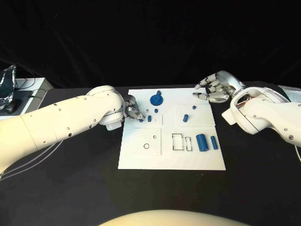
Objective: Assemble the parts on the task board
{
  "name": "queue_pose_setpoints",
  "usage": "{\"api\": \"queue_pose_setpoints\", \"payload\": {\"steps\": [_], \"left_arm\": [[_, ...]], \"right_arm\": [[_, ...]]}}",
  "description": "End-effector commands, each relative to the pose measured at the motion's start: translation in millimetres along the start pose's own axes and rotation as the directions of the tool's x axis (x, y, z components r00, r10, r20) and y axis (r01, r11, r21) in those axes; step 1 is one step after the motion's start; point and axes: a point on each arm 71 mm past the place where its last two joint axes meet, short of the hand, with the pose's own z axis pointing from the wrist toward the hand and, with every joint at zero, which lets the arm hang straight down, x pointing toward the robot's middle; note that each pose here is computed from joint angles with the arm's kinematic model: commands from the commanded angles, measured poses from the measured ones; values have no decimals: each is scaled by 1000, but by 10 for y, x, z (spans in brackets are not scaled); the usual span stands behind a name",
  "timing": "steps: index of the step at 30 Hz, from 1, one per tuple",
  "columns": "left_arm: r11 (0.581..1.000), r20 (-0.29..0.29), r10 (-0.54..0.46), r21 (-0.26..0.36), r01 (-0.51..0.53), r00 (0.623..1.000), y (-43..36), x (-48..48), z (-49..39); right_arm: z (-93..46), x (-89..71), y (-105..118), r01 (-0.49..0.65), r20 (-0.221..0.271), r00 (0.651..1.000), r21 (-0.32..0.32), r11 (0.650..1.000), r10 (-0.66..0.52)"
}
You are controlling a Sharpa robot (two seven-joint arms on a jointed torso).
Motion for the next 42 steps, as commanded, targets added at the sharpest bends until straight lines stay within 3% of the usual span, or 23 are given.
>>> {"api": "queue_pose_setpoints", "payload": {"steps": [1,18,42], "left_arm": [[999,-33,51,-8,-51,998,5,44,9],[995,-59,94,-26,-96,994,30,61,22],[991,-18,124,-40,-125,992,19,45,49]], "right_arm": [[-3,12,8,10,-17,1000,-12,1000,-10],[-7,7,1,11,-17,1000,-10,1000,-11],[-12,4,1,11,-17,1000,-12,1000,-11]]}}
